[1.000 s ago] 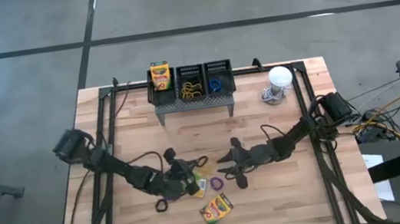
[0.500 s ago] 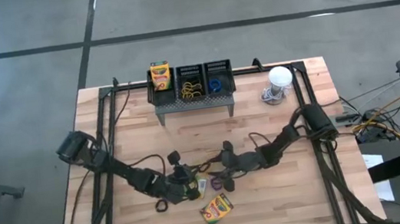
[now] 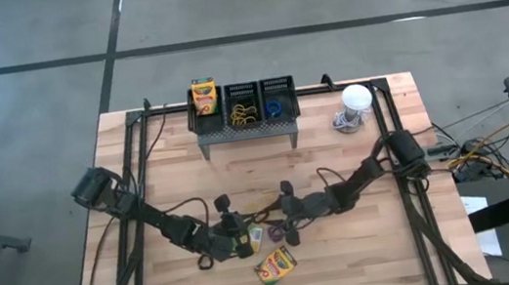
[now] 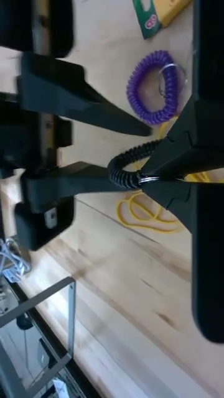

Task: Pick & Place Office Desk Supplies
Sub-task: Put the black spring keychain in the right black bin on the shelf

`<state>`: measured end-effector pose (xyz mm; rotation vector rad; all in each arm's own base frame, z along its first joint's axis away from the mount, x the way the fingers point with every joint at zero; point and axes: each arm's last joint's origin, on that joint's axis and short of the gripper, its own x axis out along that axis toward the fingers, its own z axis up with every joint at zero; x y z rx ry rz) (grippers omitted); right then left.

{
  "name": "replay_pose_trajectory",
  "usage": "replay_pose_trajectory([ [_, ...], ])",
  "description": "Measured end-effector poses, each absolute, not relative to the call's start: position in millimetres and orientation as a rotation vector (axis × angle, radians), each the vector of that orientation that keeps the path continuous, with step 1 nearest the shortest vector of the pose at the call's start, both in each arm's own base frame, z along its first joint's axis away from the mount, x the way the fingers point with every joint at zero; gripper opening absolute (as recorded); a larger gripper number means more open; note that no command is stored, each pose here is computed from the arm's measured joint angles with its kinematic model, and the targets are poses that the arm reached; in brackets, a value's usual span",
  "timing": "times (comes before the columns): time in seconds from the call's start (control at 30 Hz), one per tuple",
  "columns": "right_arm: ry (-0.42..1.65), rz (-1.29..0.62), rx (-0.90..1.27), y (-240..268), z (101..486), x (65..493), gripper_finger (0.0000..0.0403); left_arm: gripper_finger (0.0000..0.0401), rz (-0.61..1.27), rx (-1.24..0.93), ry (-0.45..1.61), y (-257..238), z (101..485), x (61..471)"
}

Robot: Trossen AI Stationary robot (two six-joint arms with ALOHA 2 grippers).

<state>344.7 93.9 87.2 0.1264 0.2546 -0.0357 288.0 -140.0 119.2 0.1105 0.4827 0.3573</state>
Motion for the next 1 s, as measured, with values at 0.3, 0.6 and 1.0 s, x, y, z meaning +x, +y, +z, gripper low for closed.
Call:
replay_pose_trajectory([
  [0.3,0.270,-0.048,0.104,93,85,344,0.0024,0.0067,0.346,0.103,0.490,-140,118,287],
  [0.6,0.390,-0.150,0.013,91,130,330,0.0022,0.0220,0.349,0.131,0.565,-137,124,276],
  [1.0,0.374,-0.672,-0.032,-24,288,311,0.0023,0.0234,0.509,-0.009,0.598,-124,138,241],
])
